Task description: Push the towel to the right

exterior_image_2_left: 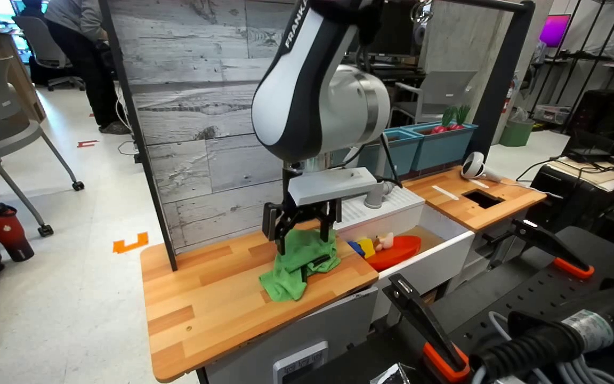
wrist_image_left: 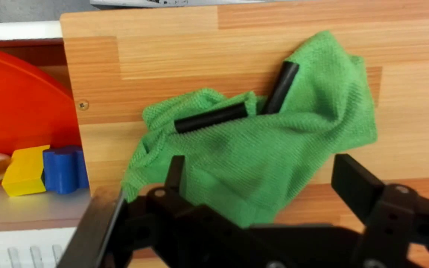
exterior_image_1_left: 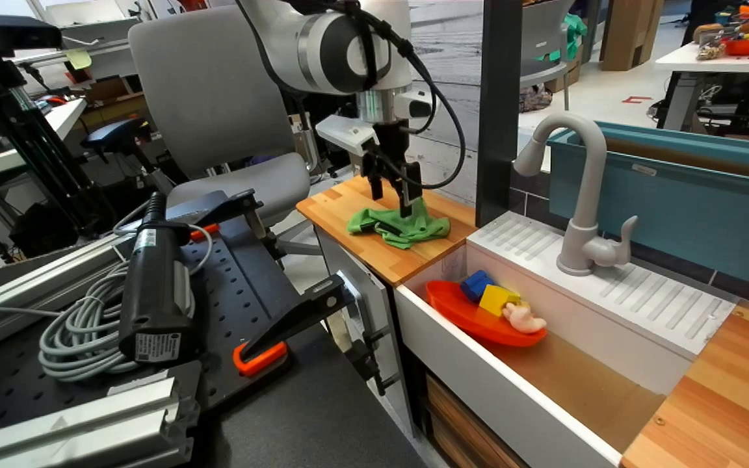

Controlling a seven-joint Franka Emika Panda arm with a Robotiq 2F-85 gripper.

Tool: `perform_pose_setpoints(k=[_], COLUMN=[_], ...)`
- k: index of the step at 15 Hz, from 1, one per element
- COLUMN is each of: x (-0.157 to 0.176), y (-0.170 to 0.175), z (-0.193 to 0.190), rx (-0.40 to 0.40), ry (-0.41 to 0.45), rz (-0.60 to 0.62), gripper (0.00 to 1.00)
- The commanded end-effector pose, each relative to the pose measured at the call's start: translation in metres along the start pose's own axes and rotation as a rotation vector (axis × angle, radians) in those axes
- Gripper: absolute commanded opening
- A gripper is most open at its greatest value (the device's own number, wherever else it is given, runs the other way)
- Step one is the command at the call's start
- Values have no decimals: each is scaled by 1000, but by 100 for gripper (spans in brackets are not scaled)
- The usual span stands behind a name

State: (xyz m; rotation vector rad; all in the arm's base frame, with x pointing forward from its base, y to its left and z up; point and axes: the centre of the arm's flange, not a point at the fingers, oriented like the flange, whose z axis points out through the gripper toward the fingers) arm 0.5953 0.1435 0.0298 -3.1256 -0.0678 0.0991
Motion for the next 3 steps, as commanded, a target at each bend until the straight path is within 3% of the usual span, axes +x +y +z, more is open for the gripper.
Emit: perform_pose_setpoints(k=[1, 3], x=[-5, -8], y=[-4, -7], z=[-13, -25], rx=[7, 8], ry=[23, 31], rz=[-8, -15], gripper=[100, 100])
